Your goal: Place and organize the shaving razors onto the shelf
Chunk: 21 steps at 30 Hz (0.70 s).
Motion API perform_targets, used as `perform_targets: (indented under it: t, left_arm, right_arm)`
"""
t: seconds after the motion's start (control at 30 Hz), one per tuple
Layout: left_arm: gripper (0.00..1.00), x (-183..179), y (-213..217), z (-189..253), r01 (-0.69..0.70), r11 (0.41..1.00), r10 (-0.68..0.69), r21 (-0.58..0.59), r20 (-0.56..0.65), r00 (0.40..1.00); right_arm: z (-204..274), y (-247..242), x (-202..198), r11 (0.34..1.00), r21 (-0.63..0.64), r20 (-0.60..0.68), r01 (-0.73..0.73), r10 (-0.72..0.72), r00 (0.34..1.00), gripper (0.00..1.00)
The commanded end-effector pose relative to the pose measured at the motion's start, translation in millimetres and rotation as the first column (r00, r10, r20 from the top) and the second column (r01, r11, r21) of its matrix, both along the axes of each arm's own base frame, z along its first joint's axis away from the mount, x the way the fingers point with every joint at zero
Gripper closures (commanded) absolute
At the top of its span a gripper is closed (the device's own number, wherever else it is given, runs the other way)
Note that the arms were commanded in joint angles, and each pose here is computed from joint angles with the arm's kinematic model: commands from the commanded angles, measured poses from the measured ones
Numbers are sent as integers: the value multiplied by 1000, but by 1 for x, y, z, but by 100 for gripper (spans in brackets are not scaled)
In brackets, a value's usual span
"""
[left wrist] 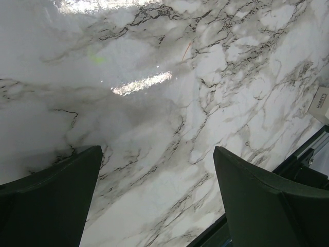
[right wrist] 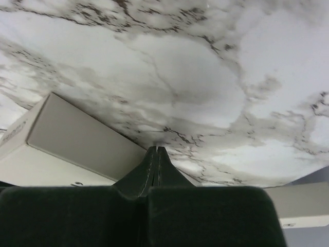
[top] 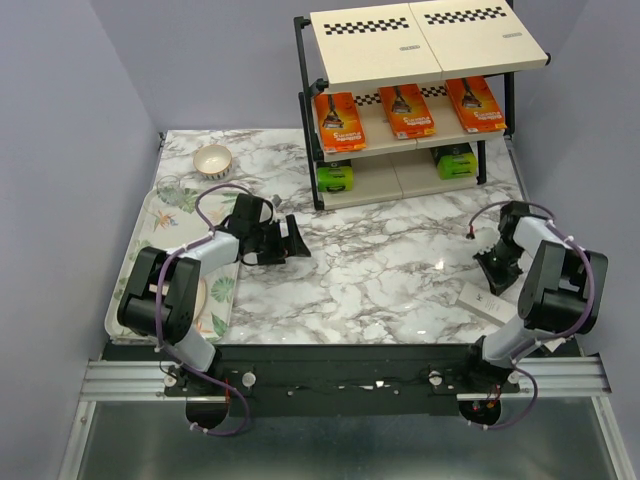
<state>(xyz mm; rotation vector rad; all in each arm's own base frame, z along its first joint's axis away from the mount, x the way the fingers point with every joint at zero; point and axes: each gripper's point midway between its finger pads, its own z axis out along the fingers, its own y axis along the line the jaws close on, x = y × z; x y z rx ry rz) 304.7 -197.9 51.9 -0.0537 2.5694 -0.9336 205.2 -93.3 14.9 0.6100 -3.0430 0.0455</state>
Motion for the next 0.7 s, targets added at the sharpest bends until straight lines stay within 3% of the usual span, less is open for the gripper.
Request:
perform_targets:
  t: [0.0, 0.03, 0.13, 0.2, 0.23, 0.27, 0.4, 0.5, 0.67]
  left_arm:
    - [2, 1, -1, 8, -5, 1000, 5, -9, 33, 999]
    - [2, 2, -1, 9, -7, 1000, 8, -11, 34, 999]
    - [2, 2, -3, 10, -12, 1000, 13, -27, 36, 999]
    - [2, 0, -4, 8, -14, 999, 16, -38, 33, 999]
    - [2, 1, -4, 7, -16, 999, 17, -41, 32, 999]
    - [2, 1, -5, 8, -21, 999, 22, -48, 30, 999]
    - [2, 2, -6, 8, -23, 998, 24, -55, 28, 999]
    - [2, 3, -7, 10, -24, 998, 25, -60, 28, 999]
    - [2, 2, -7, 8, -22, 998, 23, -59, 17, 1000]
  right_arm:
    - [40, -18, 31, 997, -4, 159, 80, -79, 984, 90]
    - [47, -20, 34, 996, 32, 190, 88, -93, 977, 74]
    - [76, -15, 38, 995, 91, 312, -44, 13, 950, 54]
    - [81, -5, 30, 973, 104, 354, -207, 158, 922, 47]
    - [80, 3, 16, 960, 100, 364, -263, 211, 907, 36]
    - [78, 8, 6, 926, 94, 359, -366, 311, 880, 15]
    - [60, 26, -29, 837, 91, 352, -539, 479, 804, 9]
    - [50, 31, -31, 825, 71, 379, -561, 498, 780, 6]
    - [37, 25, -18, 845, 84, 376, -528, 463, 802, 6]
